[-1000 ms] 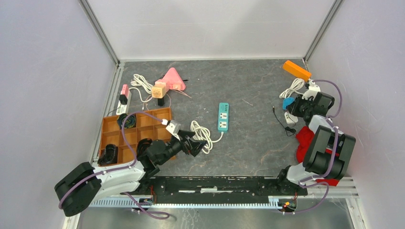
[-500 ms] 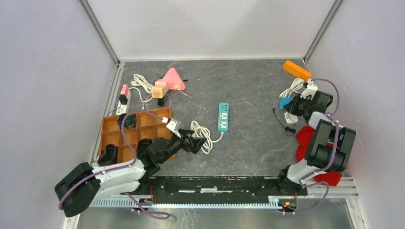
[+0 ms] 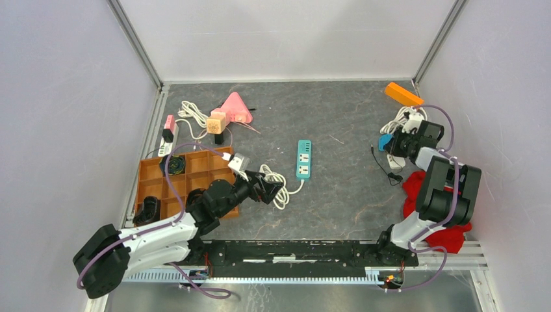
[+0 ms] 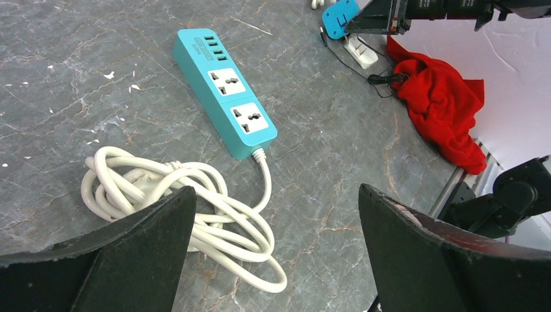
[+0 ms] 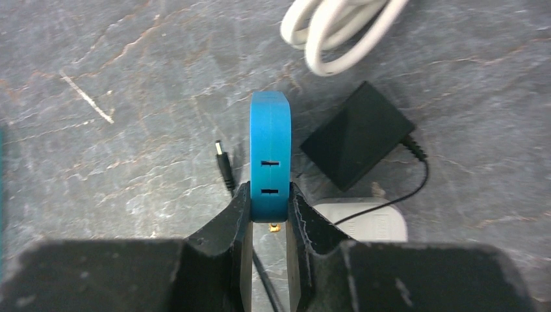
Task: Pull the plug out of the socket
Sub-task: Place the plug at the center of the board.
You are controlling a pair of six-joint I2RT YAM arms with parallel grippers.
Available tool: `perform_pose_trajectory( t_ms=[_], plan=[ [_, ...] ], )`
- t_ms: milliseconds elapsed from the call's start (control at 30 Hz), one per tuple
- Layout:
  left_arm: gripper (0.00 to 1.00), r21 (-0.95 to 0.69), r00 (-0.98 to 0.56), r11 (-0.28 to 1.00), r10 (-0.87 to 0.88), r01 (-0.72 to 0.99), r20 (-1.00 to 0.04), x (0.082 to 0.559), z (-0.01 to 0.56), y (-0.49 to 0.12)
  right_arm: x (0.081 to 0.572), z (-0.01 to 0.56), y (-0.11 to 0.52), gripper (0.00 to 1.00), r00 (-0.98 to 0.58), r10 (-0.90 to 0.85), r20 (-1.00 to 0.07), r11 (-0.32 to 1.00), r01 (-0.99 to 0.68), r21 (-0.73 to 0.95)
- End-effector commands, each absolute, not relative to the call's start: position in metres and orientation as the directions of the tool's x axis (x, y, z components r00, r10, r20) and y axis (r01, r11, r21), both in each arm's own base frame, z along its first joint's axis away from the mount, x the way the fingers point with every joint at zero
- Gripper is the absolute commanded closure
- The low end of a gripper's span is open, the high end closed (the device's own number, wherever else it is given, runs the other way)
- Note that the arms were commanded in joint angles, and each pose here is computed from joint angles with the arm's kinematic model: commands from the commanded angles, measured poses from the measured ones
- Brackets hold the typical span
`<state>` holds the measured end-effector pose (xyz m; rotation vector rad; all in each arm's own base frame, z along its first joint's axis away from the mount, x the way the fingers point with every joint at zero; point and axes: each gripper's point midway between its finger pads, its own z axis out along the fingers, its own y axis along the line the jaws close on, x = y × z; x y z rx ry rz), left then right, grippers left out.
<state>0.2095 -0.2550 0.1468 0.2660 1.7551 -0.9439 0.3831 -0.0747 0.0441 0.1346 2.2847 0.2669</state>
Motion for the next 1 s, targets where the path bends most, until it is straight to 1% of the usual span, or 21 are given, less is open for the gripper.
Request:
perform_pose_trajectory(
  t_ms=[0, 67, 100, 133, 167, 200, 267, 400, 433, 500, 533, 600, 667, 767, 867, 967],
  plan=[
    [0.00, -0.539, -0.422, 0.611, -0.340, 0.581, -0.840, 0.209, 0.172, -0.260, 0.381, 0.055, -0.096, 0.74, -0.667, 0.135, -0.733, 0.989, 0.049, 0.138],
    [0.00, -0.566, -0.443, 0.591, -0.357, 0.575, -0.823, 0.206, 0.175, -0.262, 0.382, 0.062, -0.093, 0.63, -0.654, 0.131, -0.745, 0.988, 0.025, 0.152],
    [0.00, -0.581, -0.454, 0.580, -0.366, 0.572, -0.812, 0.204, 0.175, -0.262, 0.383, 0.066, -0.091, 0.60, -0.646, 0.126, -0.753, 0.988, 0.009, 0.157],
    [0.00, -0.594, -0.466, 0.571, -0.373, 0.566, -0.802, 0.203, 0.175, -0.263, 0.383, 0.072, -0.089, 0.54, -0.635, 0.116, -0.763, 0.988, -0.006, 0.155],
    [0.00, -0.608, -0.478, 0.563, -0.380, 0.560, -0.792, 0.201, 0.175, -0.263, 0.383, 0.077, -0.088, 0.51, -0.626, 0.104, -0.773, 0.989, -0.018, 0.148],
    [0.00, -0.620, -0.490, 0.558, -0.384, 0.551, -0.782, 0.200, 0.174, -0.263, 0.383, 0.082, -0.089, 0.46, -0.617, 0.090, -0.782, 0.991, -0.024, 0.133],
    [0.00, -0.639, -0.508, 0.551, -0.393, 0.537, -0.766, 0.199, 0.173, -0.263, 0.382, 0.095, -0.092, 0.41, -0.590, 0.049, -0.806, 0.995, -0.041, 0.091],
    [0.00, -0.667, -0.539, 0.555, -0.405, 0.497, -0.739, 0.198, 0.170, -0.262, 0.377, 0.125, -0.089, 0.39, -0.523, -0.041, -0.851, 0.995, -0.103, 0.015],
    [0.00, -0.672, -0.541, 0.560, -0.411, 0.485, -0.734, 0.200, 0.169, -0.261, 0.374, 0.133, -0.085, 0.35, -0.506, -0.066, -0.860, 0.991, -0.132, 0.002],
    [0.00, -0.676, -0.543, 0.566, -0.417, 0.472, -0.729, 0.202, 0.171, -0.261, 0.369, 0.149, -0.068, 0.34, -0.451, -0.134, -0.882, 0.968, -0.251, -0.019],
    [0.00, -0.677, -0.542, 0.569, -0.421, 0.467, -0.727, 0.203, 0.172, -0.261, 0.364, 0.156, -0.059, 0.32, -0.426, -0.160, -0.891, 0.951, -0.309, -0.023],
    [0.00, -0.675, -0.541, 0.580, -0.421, 0.457, -0.728, 0.207, 0.174, -0.262, 0.354, 0.171, -0.034, 0.32, -0.354, -0.216, -0.910, 0.887, -0.460, -0.032],
    [0.00, -0.665, -0.539, 0.595, -0.412, 0.451, -0.734, 0.211, 0.176, -0.264, 0.342, 0.187, -0.008, 0.32, -0.282, -0.221, -0.934, 0.811, -0.585, -0.015],
    [0.00, -0.643, -0.538, 0.630, -0.391, 0.435, -0.747, 0.221, 0.176, -0.269, 0.323, 0.206, 0.022, 0.31, -0.191, -0.178, -0.965, 0.705, -0.709, 0.010],
    [0.00, -0.607, -0.550, 0.682, -0.346, 0.409, -0.760, 0.234, 0.167, -0.277, 0.311, 0.218, 0.036, 0.31, -0.131, -0.158, -0.979, 0.653, -0.757, -0.004],
    [0.00, -0.567, -0.565, 0.724, -0.296, 0.393, -0.770, 0.248, 0.159, -0.288, 0.304, 0.227, 0.041, 0.30, -0.085, -0.166, -0.982, 0.640, -0.767, -0.042]
  ],
)
